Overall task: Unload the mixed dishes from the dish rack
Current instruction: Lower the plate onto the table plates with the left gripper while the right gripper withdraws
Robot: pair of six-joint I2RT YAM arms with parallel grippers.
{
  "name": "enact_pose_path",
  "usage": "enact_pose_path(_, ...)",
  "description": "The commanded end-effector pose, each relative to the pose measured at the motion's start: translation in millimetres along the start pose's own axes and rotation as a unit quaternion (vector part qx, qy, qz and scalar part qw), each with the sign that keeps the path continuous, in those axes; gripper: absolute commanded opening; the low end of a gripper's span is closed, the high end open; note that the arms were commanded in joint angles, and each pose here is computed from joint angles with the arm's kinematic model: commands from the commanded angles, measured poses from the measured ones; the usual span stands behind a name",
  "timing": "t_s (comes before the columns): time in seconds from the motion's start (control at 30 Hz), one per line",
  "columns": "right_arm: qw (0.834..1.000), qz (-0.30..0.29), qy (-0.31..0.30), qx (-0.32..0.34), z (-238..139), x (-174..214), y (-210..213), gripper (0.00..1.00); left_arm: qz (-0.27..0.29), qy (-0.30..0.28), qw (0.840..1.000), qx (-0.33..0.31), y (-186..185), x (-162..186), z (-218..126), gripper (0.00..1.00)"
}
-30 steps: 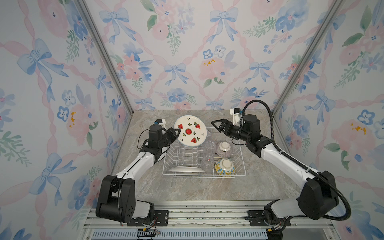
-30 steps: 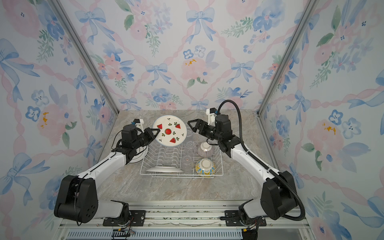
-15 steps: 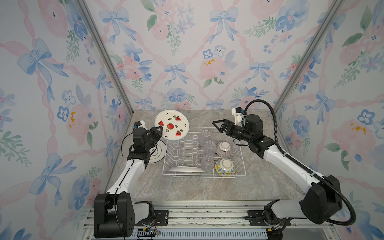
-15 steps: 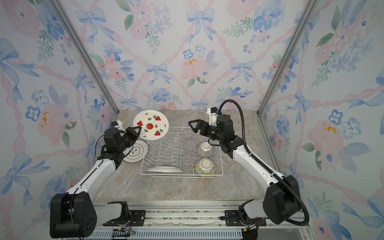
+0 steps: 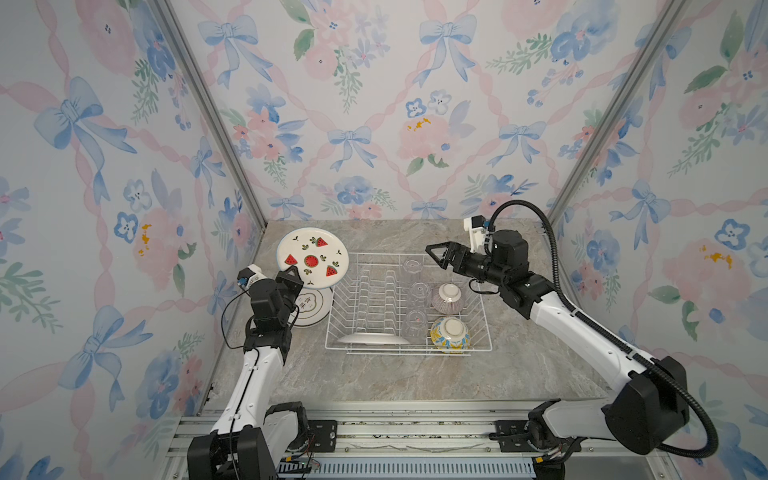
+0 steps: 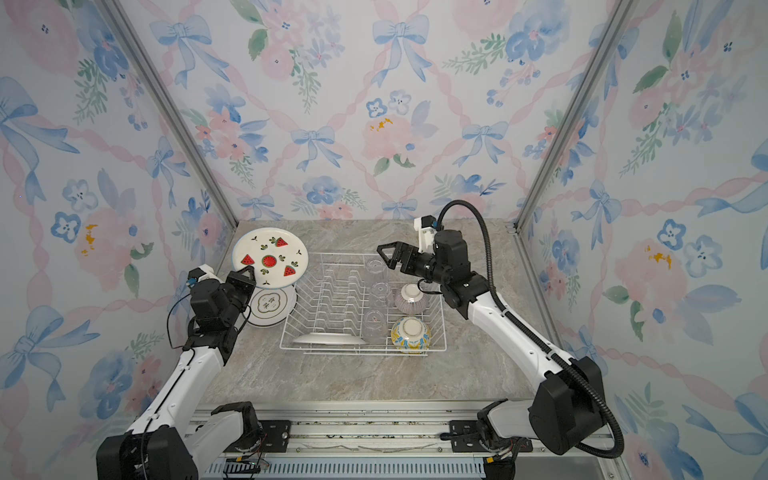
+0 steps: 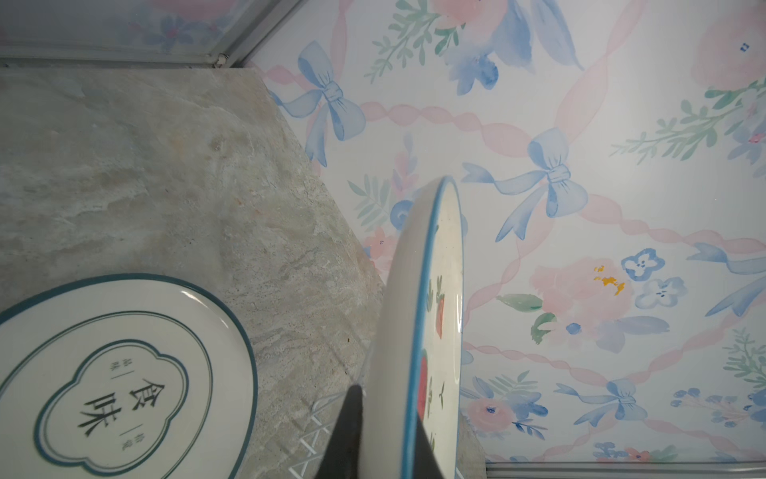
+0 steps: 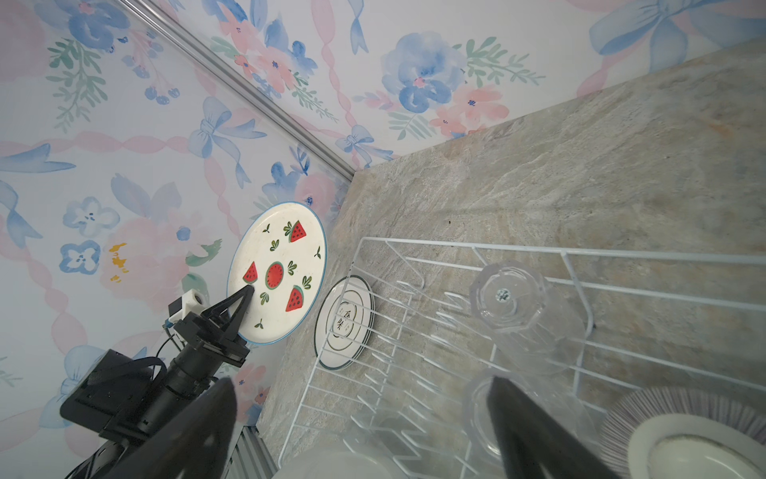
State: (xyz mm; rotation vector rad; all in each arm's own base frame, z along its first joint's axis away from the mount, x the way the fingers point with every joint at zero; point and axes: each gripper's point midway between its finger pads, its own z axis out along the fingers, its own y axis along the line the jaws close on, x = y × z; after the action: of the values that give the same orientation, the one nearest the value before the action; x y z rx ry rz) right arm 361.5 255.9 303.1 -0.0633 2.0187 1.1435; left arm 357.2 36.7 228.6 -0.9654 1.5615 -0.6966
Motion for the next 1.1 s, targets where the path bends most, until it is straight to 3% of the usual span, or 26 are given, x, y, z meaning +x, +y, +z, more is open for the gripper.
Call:
enact_pose_path(0.0,1.000,-0.020,0.003,-0.006,-7.9,2.4,10.2,0.97,-0.012,-0.088,0.994,0.059,-33.9,-39.8,-17.3,0.00)
enact_pose_path(0.33,0.999,-0.032,0.006,0.005,-17.1,6.7,9.9,0.97,0.015,-0.145,0.989,-0.025,2.7,-52.8,-30.4,0.00)
enact_pose_path(1.07,0.998,-0.050,0.012,0.022,-21.0,12.7,3.7,0.97,0.066,-0.138,0.983,-0.103,47.5,-39.5,-42.9,0.00)
